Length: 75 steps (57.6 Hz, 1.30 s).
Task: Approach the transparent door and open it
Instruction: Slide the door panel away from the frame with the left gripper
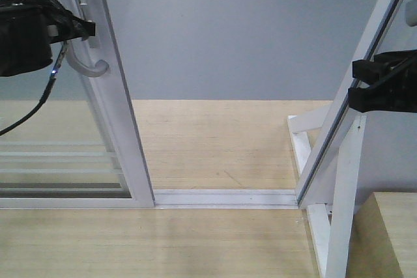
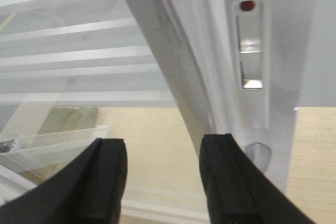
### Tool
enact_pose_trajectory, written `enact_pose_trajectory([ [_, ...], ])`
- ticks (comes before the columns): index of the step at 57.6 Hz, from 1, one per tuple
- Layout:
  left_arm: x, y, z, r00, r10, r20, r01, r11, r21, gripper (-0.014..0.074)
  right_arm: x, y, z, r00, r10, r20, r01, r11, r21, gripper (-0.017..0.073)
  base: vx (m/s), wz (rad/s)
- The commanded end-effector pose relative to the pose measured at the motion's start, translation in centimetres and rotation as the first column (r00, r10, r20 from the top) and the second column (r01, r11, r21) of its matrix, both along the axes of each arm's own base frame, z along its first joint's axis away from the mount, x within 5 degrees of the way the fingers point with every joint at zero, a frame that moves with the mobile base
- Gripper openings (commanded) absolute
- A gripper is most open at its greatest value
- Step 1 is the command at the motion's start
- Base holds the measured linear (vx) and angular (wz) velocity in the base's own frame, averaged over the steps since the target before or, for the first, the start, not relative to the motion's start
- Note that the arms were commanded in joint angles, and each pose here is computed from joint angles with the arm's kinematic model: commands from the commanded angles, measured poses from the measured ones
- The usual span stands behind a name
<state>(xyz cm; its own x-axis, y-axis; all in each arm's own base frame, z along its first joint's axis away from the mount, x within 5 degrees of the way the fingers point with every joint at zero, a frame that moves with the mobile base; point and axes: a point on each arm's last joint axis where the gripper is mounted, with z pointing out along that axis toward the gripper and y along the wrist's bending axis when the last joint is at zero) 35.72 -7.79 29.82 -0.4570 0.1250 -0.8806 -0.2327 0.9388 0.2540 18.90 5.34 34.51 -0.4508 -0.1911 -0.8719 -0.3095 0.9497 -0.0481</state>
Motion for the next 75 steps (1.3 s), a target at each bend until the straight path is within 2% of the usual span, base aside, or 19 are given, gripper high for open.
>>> enact_pose_trajectory([
  [1,-2.3,0.4,4.4,0.990,-0.038,0.135,0.048,0.996,-0.077,0.0436,0.1,-0.2,1.8,0.993,-0.009,0.115,0.007,1.000,0.020,0.0245,0.00,0.00],
  [6,-3.5,-0.3,6.6,0.964,-0.151,0.216,0.184,0.973,-0.140,0.0436,0.1,-0.2,1.8,0.993,-0.009,0.115,0.007,1.000,0.020,0.0245,0.00,0.00],
  [9,-4.2,-1.0,7.7,0.932,-0.246,0.267,0.296,0.941,-0.167,0.0436,0.1,-0.2,1.8,0.993,-0.009,0.115,0.007,1.000,0.020,0.0245,0.00,0.00],
  [14,-5.5,-2.9,9.5,0.822,-0.442,0.359,0.530,0.825,-0.198,0.0436,0.1,-0.2,1.8,0.993,-0.009,0.115,0.007,1.000,0.021,0.0244,0.00,0.00],
  [20,-7.2,-4.9,11.0,0.648,-0.626,0.435,0.743,0.645,-0.179,0.0436,0.1,-0.2,1.8,0.994,-0.009,0.112,0.007,1.000,0.020,0.0244,0.00,0.00],
  [22,-7.6,-5.3,11.2,0.601,-0.665,0.443,0.784,0.600,-0.161,0.0434,0.1,-0.2,1.8,0.994,-0.009,0.113,0.007,1.000,0.020,0.0244,0.00,0.00],
  [24,-8.0,-5.6,11.4,0.562,-0.697,0.445,0.813,0.565,-0.142,0.0433,0.1,-0.2,1.8,0.994,-0.009,0.113,0.007,1.000,0.020,0.0244,0.00,0.00],
  [28,-8.5,-6.0,11.5,0.505,-0.747,0.433,0.851,0.516,-0.102,0.0429,0.1,-0.2,1.8,0.993,-0.009,0.115,0.007,1.000,0.021,0.0244,0.00,0.00],
  [32,-8.7,-6.2,11.4,0.469,-0.779,0.416,0.872,0.483,-0.080,0.0428,0.1,-0.2,1.8,0.993,-0.009,0.115,0.007,1.000,0.021,0.0244,0.00,0.00],
  [37,-8.9,-6.4,11.3,0.442,-0.798,0.409,0.888,0.456,-0.069,0.0428,0.1,-0.2,1.8,0.993,-0.009,0.115,0.007,1.000,0.021,0.0244,0.00,0.00],
  [42,-9.0,-6.5,11.3,0.429,-0.804,0.410,0.894,0.442,-0.069,0.0428,0.1,-0.2,1.8,0.993,-0.009,0.115,0.007,1.000,0.021,0.0244,0.00,0.00],
  [47,-9.0,-6.5,11.3,0.431,-0.804,0.410,0.893,0.445,-0.068,0.0428,0.1,-0.2,1.8,0.993,-0.009,0.115,0.007,1.000,0.021,0.0244,0.00,0.00],
  [53,-8.7,-6.1,11.4,0.480,-0.774,0.414,0.865,0.496,-0.075,0.0426,0.1,-0.2,1.8,0.993,-0.009,0.115,0.007,1.000,0.021,0.0244,0.00,0.00],
  [59,-8.7,-6.1,11.5,0.481,-0.773,0.414,0.864,0.499,-0.072,0.0419,0.1,-0.2,1.8,0.993,-0.009,0.115,0.007,1.000,0.021,0.0244,0.00,0.00],
  [62,-8.7,-5.9,11.5,0.494,-0.761,0.420,0.856,0.510,-0.083,0.0400,0.1,-0.2,1.8,0.993,-0.009,0.115,0.007,1.000,0.021,0.0244,0.00,0.00],
  [65,-8.5,-5.7,11.6,0.535,-0.723,0.437,0.833,0.538,-0.130,0.0372,0.1,-0.2,1.8,0.993,-0.009,0.115,0.007,1.000,0.021,0.0244,0.00,0.00],
  [66,-8.3,-5.5,11.5,0.557,-0.705,0.439,0.819,0.555,-0.147,0.0358,0.1,-0.2,1.8,0.993,-0.009,0.115,0.007,1.000,0.021,0.0244,0.00,0.00],
  [70,-8.1,-5.3,11.3,0.602,-0.662,0.447,0.789,0.579,-0.205,0.0298,0.1,-0.2,1.8,0.993,-0.009,0.115,0.007,1.000,0.021,0.0244,0.00,0.00],
  [75,-8.8,-4.6,11.8,0.629,-0.632,0.453,0.764,0.612,-0.205,0.0206,0.1,-0.2,1.8,0.993,-0.009,0.115,0.007,1.000,0.021,0.0244,0.00,0.00],
])
